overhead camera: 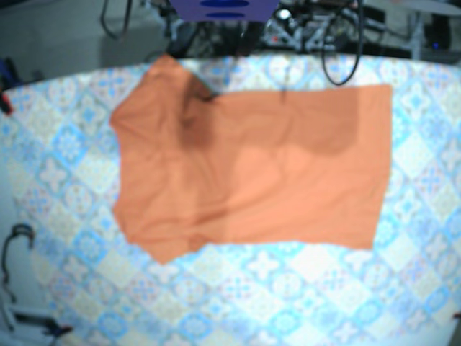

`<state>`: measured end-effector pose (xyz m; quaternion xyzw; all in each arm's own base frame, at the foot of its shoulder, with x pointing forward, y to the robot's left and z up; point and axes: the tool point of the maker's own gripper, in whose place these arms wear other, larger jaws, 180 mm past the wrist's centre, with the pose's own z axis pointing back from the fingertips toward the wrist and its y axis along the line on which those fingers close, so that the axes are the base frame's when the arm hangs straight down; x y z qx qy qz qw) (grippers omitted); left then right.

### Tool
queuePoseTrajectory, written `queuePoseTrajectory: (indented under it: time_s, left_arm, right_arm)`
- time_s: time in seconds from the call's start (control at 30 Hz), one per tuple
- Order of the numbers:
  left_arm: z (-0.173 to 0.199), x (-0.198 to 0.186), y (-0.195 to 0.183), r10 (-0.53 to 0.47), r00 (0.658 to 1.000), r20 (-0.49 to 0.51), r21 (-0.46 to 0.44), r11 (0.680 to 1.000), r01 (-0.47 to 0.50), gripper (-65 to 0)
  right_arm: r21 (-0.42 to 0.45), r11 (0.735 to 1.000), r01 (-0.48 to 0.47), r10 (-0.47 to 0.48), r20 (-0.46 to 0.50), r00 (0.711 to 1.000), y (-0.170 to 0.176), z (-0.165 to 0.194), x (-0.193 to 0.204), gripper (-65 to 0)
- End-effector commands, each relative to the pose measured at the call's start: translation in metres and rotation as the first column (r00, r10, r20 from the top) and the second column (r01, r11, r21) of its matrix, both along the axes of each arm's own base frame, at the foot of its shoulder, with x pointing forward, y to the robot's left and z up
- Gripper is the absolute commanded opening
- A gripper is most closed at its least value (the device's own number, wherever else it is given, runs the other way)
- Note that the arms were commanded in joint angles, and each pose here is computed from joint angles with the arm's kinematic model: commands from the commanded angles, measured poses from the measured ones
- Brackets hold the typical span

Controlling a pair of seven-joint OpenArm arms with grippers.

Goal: Fold the T-shirt properly

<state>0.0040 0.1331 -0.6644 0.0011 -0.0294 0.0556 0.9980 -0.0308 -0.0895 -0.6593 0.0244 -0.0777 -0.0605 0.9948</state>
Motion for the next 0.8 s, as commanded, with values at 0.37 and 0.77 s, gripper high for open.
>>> queuePoseTrajectory:
  time_s: [0.37,0.77]
  left_arm:
    - [0.000,0.000,0.002,-0.004,1.000,0.000,0.003,1.000,0.004,-64.3]
    - [0.010,-0.058,0.072,-0.055,0.996,-0.066,0.104,0.993,0.062,-64.3]
  right_arm:
    - [0.004,1.000,-0.003,0.003,-0.010,1.000,0.001,0.001,-0.008,-59.0]
    - [-0.058,0.994,-0.093,0.087,-0.097,0.991,-0.044,0.022,-0.113,-59.3]
